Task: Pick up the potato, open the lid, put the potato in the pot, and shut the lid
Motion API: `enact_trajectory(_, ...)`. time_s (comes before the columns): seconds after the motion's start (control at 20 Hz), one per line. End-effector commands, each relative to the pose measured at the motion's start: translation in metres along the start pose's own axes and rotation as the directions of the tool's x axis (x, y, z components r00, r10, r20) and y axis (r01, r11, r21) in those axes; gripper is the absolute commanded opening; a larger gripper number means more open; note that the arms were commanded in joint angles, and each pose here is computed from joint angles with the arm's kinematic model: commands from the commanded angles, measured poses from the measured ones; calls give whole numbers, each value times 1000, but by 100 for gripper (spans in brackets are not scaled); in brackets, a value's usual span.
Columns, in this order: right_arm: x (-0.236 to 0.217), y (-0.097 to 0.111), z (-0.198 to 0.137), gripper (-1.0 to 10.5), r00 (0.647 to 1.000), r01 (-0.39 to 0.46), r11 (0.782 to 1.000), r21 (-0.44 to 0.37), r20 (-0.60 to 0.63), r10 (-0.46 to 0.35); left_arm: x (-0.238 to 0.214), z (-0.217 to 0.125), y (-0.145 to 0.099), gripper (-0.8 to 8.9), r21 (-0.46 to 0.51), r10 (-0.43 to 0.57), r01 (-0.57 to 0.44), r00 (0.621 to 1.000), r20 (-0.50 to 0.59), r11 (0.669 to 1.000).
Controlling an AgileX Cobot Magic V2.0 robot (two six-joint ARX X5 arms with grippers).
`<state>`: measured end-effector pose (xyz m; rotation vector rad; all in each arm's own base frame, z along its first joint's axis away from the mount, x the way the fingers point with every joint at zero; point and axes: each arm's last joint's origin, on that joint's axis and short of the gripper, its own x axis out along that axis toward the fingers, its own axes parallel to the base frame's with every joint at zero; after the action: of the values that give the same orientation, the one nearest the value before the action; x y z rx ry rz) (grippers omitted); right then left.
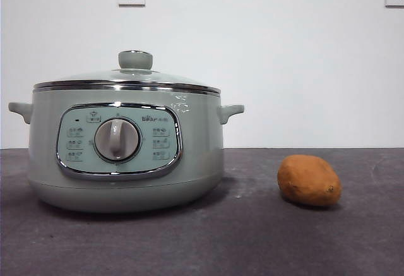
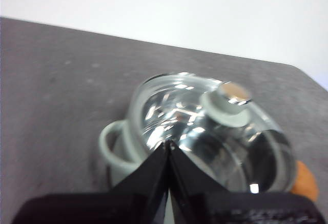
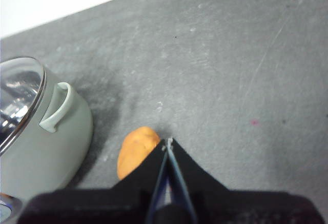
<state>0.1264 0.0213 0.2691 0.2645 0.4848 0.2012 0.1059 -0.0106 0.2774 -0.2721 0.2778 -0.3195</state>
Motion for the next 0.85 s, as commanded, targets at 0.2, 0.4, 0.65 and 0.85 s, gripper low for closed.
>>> enact_trajectory(0.2, -2, 12, 40, -2, 988, -16, 987, -160, -152, -9, 13, 33, -8, -5, 7, -159, 160, 982, -107, 987)
enact_trajectory(0.4, 3, 18, 54, 1, 954, -95, 979, -180, -297, 38, 27, 40, -7, -3, -27, -214, 213, 955, -207, 977)
enact_trajectory(0.65, 10, 17, 55, 321, 945, -89, 981, -173, -326, 28, 33, 38, -4, 187, -48, -218, 213, 946, -240, 976)
enact_trajectory(0.85, 10, 17, 55, 483, 945, -88, 981, -174, -325, 27, 33, 39, -4, 288, -44, -216, 212, 948, -234, 976)
